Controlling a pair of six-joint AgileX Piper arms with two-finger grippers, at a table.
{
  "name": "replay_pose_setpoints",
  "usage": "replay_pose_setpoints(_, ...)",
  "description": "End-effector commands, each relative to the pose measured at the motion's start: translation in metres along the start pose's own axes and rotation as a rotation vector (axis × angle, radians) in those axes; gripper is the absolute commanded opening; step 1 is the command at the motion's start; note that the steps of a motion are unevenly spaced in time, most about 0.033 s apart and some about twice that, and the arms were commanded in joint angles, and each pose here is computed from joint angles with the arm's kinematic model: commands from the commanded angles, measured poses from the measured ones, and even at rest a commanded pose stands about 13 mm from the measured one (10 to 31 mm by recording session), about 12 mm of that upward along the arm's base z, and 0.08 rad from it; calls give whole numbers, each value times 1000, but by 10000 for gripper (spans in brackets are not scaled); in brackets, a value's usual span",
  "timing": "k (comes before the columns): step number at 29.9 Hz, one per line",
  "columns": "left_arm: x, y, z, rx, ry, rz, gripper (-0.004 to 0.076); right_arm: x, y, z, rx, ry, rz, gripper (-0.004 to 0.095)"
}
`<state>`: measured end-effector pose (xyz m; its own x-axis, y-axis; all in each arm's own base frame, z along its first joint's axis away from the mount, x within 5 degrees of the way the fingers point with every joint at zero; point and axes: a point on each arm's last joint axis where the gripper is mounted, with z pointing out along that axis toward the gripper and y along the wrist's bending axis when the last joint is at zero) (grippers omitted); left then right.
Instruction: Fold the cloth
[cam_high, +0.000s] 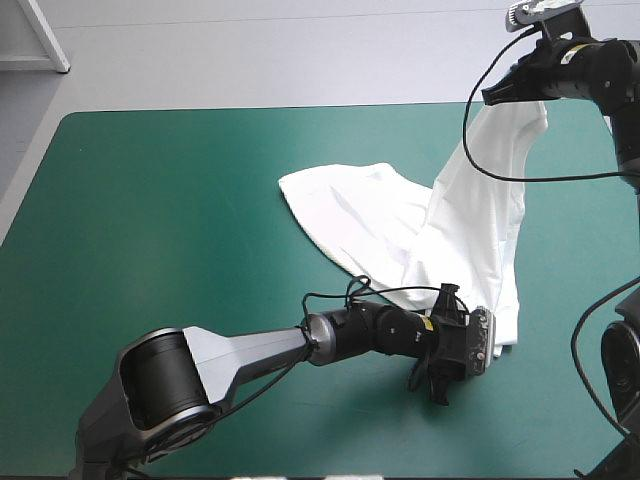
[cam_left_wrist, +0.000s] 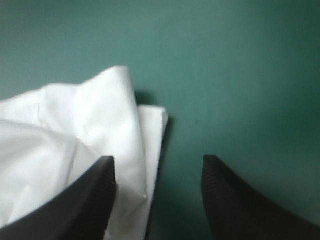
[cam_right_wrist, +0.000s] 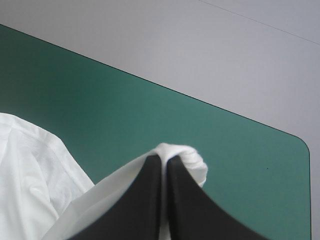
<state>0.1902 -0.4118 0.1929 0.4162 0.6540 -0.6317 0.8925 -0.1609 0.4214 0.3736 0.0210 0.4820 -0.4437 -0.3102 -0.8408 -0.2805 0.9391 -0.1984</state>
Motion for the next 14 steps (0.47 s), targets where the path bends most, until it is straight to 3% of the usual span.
replay_pose_setpoints(1,-31,10,-12,-97,-89,3,396,-18,-1,-31,37,-138,-10,-14)
replay_pose_setpoints(8,-21,14,15,-126,-69,-21,379,-19,3,-31,-7,-143,6,-14)
replay_pose_setpoints(10,-20,13,17,-124,-66,-38,310,-18,3,-31,-9,-139,6,-14)
replay_pose_setpoints(14,-19,13,17,-125,-64,-39,41,-18,3,-31,-12,-132,5,-14)
